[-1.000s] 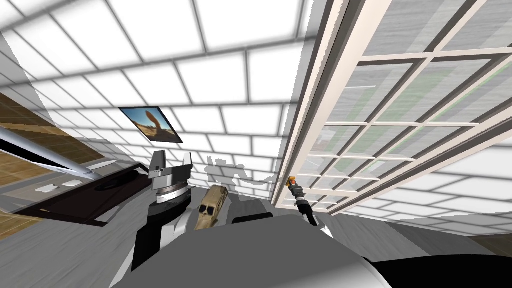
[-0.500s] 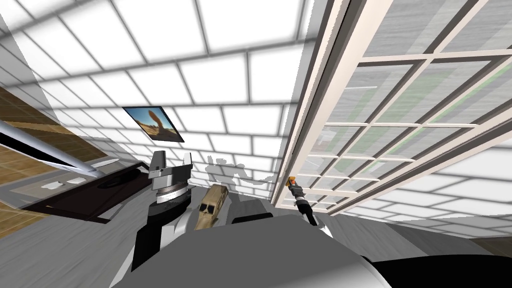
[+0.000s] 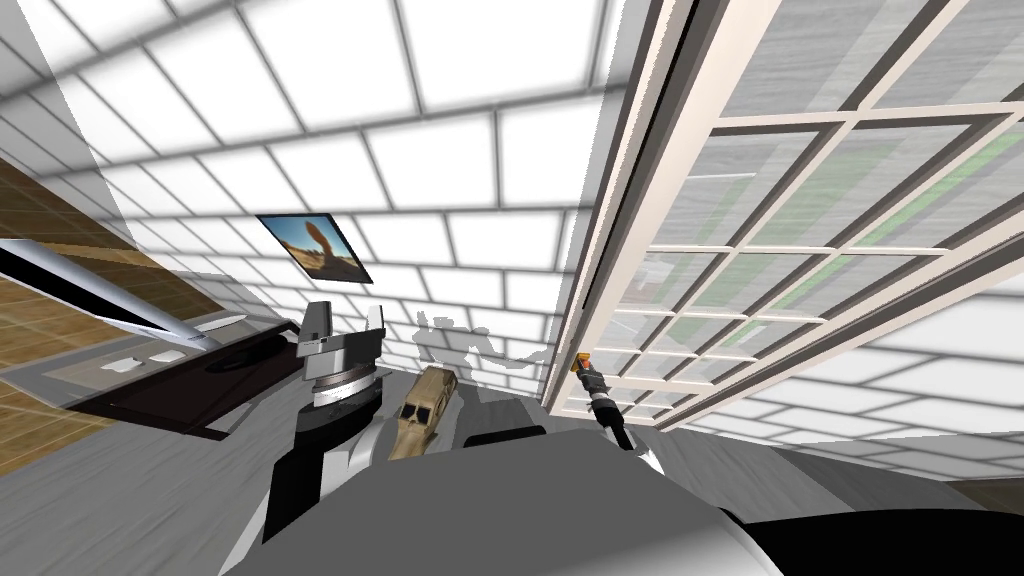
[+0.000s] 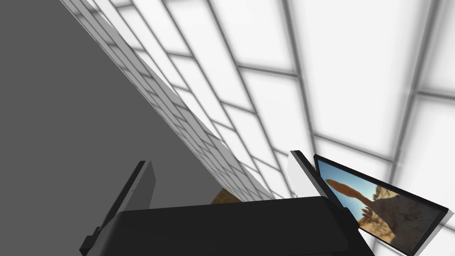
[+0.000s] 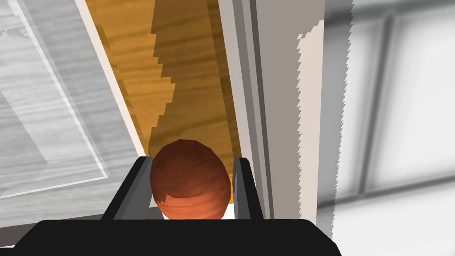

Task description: Pull the door open

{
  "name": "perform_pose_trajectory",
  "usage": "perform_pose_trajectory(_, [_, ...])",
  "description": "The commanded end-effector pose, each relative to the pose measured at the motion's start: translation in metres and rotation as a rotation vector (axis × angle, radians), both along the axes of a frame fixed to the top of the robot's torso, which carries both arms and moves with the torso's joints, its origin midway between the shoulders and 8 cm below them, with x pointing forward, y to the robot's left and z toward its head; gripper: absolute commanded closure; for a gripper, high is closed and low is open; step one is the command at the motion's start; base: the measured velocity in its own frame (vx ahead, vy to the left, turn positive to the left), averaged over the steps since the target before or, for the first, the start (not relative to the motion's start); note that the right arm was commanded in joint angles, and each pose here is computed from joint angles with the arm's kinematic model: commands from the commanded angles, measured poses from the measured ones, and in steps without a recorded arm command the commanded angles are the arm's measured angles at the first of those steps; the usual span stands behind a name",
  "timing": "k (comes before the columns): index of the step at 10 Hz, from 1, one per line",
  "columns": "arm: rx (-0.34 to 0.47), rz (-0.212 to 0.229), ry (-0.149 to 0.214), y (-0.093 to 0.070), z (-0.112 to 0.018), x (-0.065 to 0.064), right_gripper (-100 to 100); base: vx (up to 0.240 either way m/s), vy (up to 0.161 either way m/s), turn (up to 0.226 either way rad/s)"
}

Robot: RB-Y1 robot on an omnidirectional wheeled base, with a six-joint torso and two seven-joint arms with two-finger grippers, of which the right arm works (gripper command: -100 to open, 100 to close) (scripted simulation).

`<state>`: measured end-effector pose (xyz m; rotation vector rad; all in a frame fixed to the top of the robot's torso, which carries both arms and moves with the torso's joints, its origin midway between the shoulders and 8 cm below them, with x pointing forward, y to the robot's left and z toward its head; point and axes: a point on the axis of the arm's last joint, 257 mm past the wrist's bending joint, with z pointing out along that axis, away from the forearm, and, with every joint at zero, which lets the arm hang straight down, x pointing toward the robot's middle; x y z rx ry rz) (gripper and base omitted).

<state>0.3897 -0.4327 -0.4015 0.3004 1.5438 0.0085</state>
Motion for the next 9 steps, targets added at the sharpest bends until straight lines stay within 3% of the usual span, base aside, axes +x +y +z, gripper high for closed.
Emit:
perform_pose_trajectory(1, [0.051, 0.001, -0.014, 0.0021, 0.001, 0.0013, 100, -0.032, -0.015, 0.03])
perform_pose_trajectory(9, [0.28, 0.001, -0.064, 0.0057, 0.003, 0.0064, 100, -0.034, -0.013, 0.024])
